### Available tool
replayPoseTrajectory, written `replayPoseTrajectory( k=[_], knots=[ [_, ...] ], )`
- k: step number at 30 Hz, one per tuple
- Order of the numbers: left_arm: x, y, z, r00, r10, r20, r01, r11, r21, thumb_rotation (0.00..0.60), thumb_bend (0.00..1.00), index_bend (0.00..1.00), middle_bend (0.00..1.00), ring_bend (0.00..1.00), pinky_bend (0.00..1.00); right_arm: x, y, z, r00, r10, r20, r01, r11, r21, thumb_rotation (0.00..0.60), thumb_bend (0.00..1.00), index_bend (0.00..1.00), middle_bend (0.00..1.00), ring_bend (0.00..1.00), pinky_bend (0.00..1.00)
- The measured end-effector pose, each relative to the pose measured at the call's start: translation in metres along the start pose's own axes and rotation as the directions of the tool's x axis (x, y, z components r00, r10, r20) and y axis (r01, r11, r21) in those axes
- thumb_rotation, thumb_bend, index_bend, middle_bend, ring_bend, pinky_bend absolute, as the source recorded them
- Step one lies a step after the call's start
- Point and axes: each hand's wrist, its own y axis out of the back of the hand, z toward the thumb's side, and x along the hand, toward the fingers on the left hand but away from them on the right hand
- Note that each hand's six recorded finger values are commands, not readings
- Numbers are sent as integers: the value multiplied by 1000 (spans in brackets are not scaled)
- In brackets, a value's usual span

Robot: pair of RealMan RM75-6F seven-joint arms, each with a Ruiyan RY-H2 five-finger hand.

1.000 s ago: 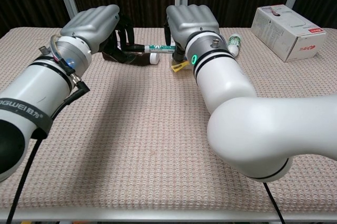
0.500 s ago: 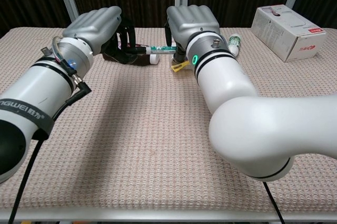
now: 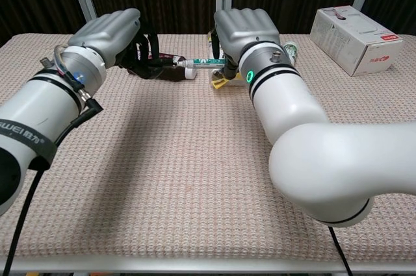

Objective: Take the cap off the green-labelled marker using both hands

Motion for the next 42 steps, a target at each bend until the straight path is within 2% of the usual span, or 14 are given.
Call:
replayPoseTrajectory(
  k=[8, 13, 19, 22, 25, 28, 37, 42],
  knots=[
    [-8, 3, -22, 1000, -8, -15, 7, 997, -82, 600, 403, 636, 672, 582, 628, 17, -5, -28, 999, 8, 33, -8, 1000, -7, 600, 293, 676, 629, 757, 859],
    [-21, -10, -37, 998, -55, -8, 54, 992, -117, 600, 401, 634, 669, 578, 626, 35, -16, -52, 997, 41, 62, -41, 999, 2, 600, 292, 676, 629, 757, 859],
    [-24, -34, -45, 992, -129, -11, 127, 986, -103, 600, 308, 578, 544, 503, 567, 44, -24, -68, 994, 75, 76, -75, 997, 1, 600, 247, 663, 594, 752, 859],
    [-25, -39, -48, 990, -142, -17, 139, 985, -99, 600, 280, 558, 500, 488, 538, 45, -25, -67, 994, 91, 60, -91, 996, -9, 600, 203, 594, 568, 737, 859],
    [-26, -38, -52, 991, -131, -19, 129, 987, -96, 600, 244, 532, 468, 473, 500, 46, -28, -66, 992, 116, 48, -116, 993, -7, 600, 127, 492, 495, 704, 859],
    [-27, -35, -58, 994, -109, -27, 107, 991, -86, 600, 229, 518, 460, 464, 478, 47, -30, -66, 989, 140, 44, -140, 990, 1, 600, 94, 440, 435, 669, 859],
    [-36, -26, -75, 995, -82, -59, 77, 994, -80, 600, 211, 501, 458, 463, 455, 52, -23, -75, 990, 126, 60, -125, 992, -20, 600, 93, 419, 431, 638, 860],
    [-44, -11, -90, 997, -21, -79, 17, 998, -55, 600, 197, 499, 465, 464, 428, 62, -5, -95, 993, 70, 93, -65, 996, -57, 600, 102, 418, 433, 620, 832]
  ],
)
